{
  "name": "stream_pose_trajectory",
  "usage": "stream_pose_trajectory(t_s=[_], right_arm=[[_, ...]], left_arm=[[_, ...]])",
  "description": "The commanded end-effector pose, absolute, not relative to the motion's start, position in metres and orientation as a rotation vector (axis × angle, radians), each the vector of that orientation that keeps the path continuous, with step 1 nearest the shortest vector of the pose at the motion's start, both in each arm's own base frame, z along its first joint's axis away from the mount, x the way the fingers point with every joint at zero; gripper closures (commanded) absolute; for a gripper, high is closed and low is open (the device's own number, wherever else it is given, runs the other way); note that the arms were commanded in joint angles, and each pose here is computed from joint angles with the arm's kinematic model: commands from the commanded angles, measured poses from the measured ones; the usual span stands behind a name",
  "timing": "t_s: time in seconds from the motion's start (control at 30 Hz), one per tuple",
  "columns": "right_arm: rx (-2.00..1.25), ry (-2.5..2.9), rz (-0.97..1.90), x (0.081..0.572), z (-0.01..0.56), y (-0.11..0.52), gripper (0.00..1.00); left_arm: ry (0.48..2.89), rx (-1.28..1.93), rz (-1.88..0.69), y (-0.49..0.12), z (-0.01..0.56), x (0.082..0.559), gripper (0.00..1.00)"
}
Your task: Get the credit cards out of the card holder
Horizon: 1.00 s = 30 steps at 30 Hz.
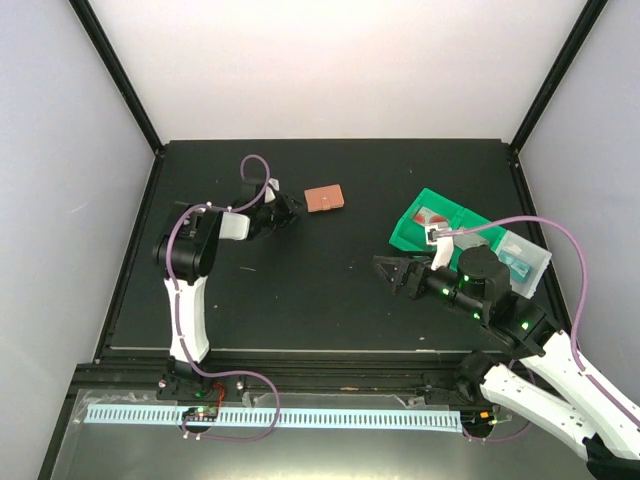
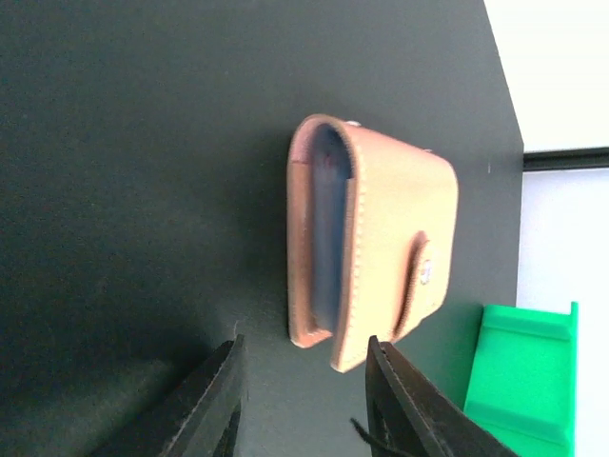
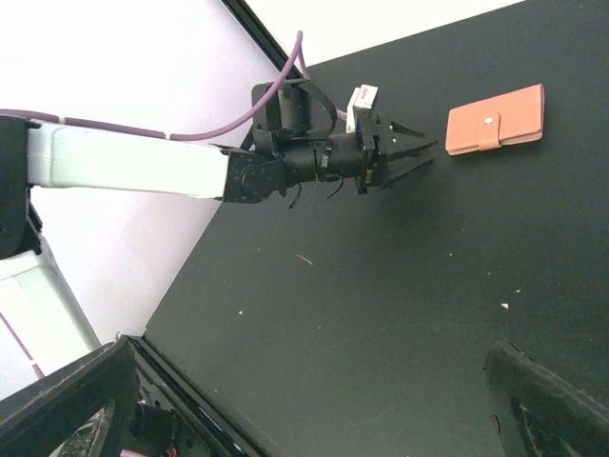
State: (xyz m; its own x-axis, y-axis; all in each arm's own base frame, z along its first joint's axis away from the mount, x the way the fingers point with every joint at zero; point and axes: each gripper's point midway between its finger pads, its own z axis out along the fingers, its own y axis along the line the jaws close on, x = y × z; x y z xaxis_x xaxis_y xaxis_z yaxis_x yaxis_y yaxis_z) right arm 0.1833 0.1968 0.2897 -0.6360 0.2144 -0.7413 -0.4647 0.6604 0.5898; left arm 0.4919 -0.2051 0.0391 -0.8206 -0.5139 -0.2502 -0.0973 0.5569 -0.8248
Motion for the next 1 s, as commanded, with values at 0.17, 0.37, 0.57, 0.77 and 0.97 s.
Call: stream_pose_trajectory(t_s=[0.17,0.37,0.57,0.77,0.97], right_arm=[[-0.185,2.029,1.031,0.183,0.291,0.197,0.0],[-0.177,2.037,1.015,0.182,0.289,0.194,0.0],[-0.169,2.05,0.996,0.183,0.285,0.191,0.0],[-0.161,2.073,0.993,0.181,0.278,0.191,0.0],[-0.145,2.072,1.001,0.179,0.278,0.187,0.0]], left_arm=[[2.251,-0.42,-1.341,-0.239,0.038,0.512,0.67],[2.263,-0.431,-1.366,-0.249,0.028,0.518,0.75],[2.274,-0.434,-1.345,-0.247,0.026,0.518,0.89],[2.259,-0.406,-1.354,-0.248,0.036,0.517,0.98],[2.243,-0.383,-1.366,-0.249,0.049,0.514,0.98]])
